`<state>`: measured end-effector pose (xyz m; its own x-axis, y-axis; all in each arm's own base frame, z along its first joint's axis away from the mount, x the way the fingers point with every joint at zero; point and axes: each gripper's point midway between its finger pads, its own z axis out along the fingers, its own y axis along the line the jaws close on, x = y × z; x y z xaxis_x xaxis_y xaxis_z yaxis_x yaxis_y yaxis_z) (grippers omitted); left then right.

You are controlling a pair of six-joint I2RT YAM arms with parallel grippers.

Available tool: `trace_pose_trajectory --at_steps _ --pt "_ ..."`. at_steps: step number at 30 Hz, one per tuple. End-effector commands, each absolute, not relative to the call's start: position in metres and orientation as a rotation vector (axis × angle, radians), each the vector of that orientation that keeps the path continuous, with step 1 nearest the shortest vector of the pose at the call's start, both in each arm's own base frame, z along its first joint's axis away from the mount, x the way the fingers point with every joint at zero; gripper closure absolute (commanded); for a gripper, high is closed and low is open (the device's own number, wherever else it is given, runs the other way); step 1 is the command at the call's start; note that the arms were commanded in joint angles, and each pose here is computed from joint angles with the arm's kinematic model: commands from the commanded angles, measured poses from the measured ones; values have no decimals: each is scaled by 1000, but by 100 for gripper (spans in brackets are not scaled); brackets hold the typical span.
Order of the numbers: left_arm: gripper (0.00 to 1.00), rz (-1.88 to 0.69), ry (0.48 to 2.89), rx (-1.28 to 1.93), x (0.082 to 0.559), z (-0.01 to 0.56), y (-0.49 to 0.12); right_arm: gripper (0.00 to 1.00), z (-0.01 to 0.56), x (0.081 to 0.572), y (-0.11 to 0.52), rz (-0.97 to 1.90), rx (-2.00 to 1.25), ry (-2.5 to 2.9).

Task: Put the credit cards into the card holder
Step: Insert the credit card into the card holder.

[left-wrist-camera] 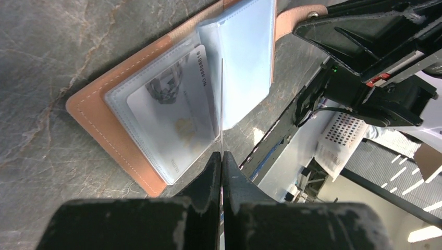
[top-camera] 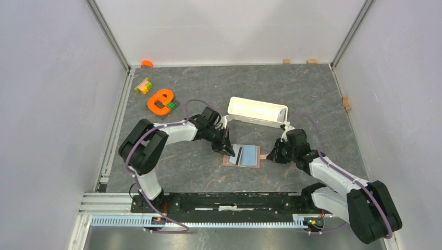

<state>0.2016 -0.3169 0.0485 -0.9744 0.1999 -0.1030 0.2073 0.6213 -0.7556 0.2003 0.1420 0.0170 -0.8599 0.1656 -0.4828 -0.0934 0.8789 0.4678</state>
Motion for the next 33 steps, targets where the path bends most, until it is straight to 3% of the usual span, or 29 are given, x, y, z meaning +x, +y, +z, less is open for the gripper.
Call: trace_pose_trajectory --at_steps 1,33 --pt "98 -1427 2790 361 206 57 -328 100 15 205 137 609 48 2515" --pt "98 -1416 2766 127 215 14 -327 100 14 201 139 615 16 2529"
